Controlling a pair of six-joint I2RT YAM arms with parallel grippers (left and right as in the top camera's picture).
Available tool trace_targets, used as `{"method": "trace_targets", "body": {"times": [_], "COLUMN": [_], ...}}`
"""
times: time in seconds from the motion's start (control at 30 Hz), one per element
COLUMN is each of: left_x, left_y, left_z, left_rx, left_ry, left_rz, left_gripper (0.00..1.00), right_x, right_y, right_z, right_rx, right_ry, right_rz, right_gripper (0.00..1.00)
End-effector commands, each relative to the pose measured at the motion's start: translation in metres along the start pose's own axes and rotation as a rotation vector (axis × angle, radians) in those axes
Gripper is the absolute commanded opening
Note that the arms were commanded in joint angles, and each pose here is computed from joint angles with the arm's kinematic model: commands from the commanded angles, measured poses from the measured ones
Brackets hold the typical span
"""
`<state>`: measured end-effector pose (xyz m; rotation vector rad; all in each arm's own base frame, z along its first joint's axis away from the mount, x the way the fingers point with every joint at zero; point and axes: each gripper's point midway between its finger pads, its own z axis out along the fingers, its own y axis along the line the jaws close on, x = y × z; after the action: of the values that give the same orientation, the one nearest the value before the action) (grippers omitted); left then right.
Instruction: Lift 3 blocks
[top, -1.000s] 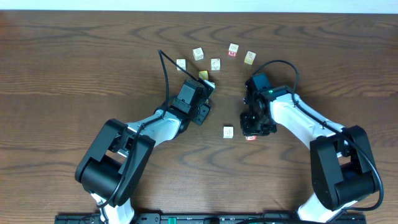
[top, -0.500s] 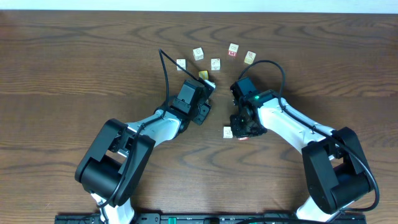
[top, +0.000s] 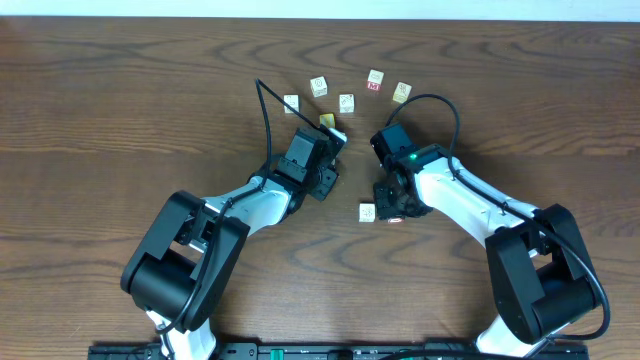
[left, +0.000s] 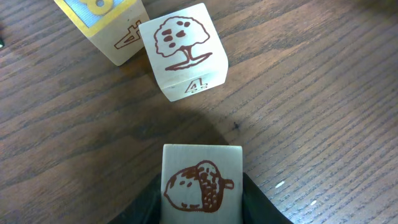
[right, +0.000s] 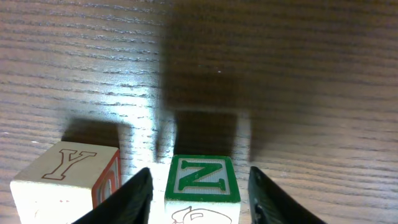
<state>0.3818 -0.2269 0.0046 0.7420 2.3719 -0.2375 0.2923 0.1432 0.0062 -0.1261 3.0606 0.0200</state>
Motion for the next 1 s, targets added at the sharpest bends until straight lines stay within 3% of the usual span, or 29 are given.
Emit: {"method": "trace_targets", "body": {"times": [0.0,0.5,0.77,0.97], "left_x": [-0.006,-0.009,-0.013,0.009], "left_y": [0.001,0.005,-0.004,-0.019], "left_z": [0.0,-0.029,-0.054,-0.063], "left_rx": [-0.002,-0.031,-0.02,-0.047], "left_ry": [-0.008,0.015,0.023,0.115], "left_rz": [0.011,-0.014,-0.113,-0.238], "left_gripper": [0.19,0.08,0.07,0.07], "right_x": [0.0,-0.018,-0.046,-0.058], "right_y": [-0.002,0.002,-0.002,-0.034], "right_z": [-0.001,-0.015,-0.06,-0.081], "right_rx": [0.014,-0.001,-0.028,-0.017], "right_ry": [-0.008,-0.071,-0.165,-0.192], "right_rz": [0.0,-0.029,-0.027,0.024], "right_gripper": [0.57,0.58,0.59,0.58]}}
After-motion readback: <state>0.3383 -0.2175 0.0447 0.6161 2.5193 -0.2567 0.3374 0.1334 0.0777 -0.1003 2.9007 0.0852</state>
